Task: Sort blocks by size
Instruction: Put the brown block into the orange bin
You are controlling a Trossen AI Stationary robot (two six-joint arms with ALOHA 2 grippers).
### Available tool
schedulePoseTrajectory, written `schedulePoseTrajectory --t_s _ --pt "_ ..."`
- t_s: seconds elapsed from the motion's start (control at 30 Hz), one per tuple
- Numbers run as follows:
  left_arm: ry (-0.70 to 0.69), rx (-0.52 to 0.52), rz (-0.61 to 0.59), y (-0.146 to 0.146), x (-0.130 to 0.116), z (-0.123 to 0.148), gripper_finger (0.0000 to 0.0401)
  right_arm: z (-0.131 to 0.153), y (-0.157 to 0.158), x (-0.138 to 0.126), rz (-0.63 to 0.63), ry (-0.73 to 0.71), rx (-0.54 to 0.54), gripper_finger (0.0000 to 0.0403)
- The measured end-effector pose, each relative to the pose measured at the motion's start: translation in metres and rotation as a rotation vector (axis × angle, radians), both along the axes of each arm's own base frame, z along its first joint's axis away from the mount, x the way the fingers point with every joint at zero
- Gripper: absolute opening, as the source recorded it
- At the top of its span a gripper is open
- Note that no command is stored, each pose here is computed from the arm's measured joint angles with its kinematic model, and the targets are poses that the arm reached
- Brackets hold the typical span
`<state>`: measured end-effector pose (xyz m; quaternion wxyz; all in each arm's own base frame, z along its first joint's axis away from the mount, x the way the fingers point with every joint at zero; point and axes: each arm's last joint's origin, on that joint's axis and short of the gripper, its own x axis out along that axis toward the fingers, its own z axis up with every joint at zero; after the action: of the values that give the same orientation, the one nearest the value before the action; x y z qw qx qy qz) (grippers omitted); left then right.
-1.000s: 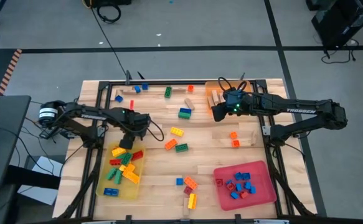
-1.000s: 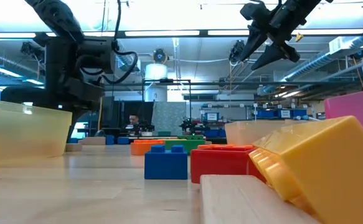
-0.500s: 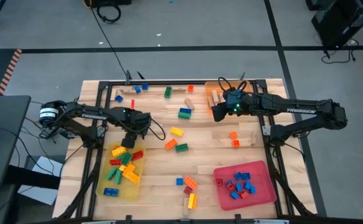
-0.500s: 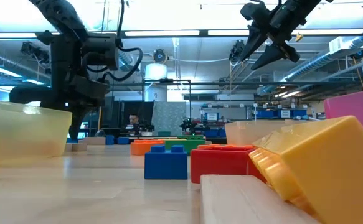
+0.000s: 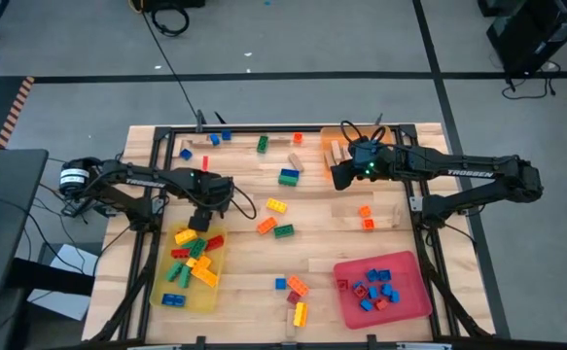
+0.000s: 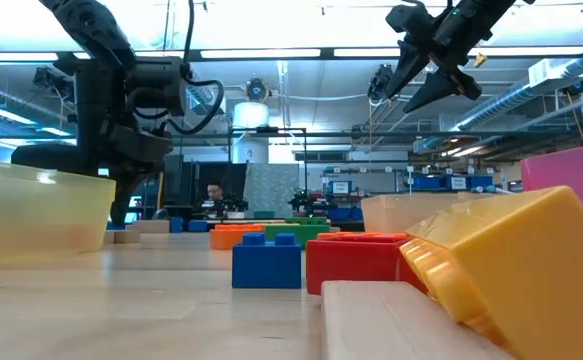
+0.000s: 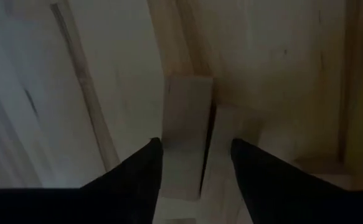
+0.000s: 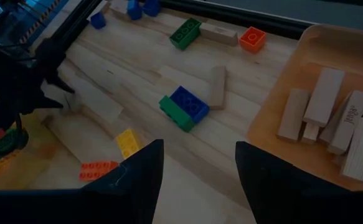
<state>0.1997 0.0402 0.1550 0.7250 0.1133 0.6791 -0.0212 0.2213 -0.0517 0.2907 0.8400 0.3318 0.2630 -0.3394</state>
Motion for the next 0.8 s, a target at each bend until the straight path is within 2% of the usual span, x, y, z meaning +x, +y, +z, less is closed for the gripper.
schedulePoseTrajectory --t_s 0.1,0.23,0.37,0.5,0.8 --pt "0.006 0.048 -0.002 0.001 0.0 0.0 0.0228 0.0 0.0 0.0 0.0 0.0 0.0 0.0213" --pt "0.023 0.183 0.021 0.008 0.0 0.001 0.0248 0.0 0.0 0.0 0.001 0.0 0.001 0.0213" --pt "0.02 0.243 0.05 0.014 0.0 0.001 0.0257 0.0 0.0 0.0 0.002 0.0 0.002 0.0213" --pt "0.015 0.267 0.066 0.017 0.003 0.004 0.026 0.0 0.0 0.0 0.005 0.0 0.004 0.0213" --pt "-0.067 0.278 0.078 0.021 0.02 0.031 0.026 0.0 0.0 0.0 0.018 0.009 -0.009 0.0213"
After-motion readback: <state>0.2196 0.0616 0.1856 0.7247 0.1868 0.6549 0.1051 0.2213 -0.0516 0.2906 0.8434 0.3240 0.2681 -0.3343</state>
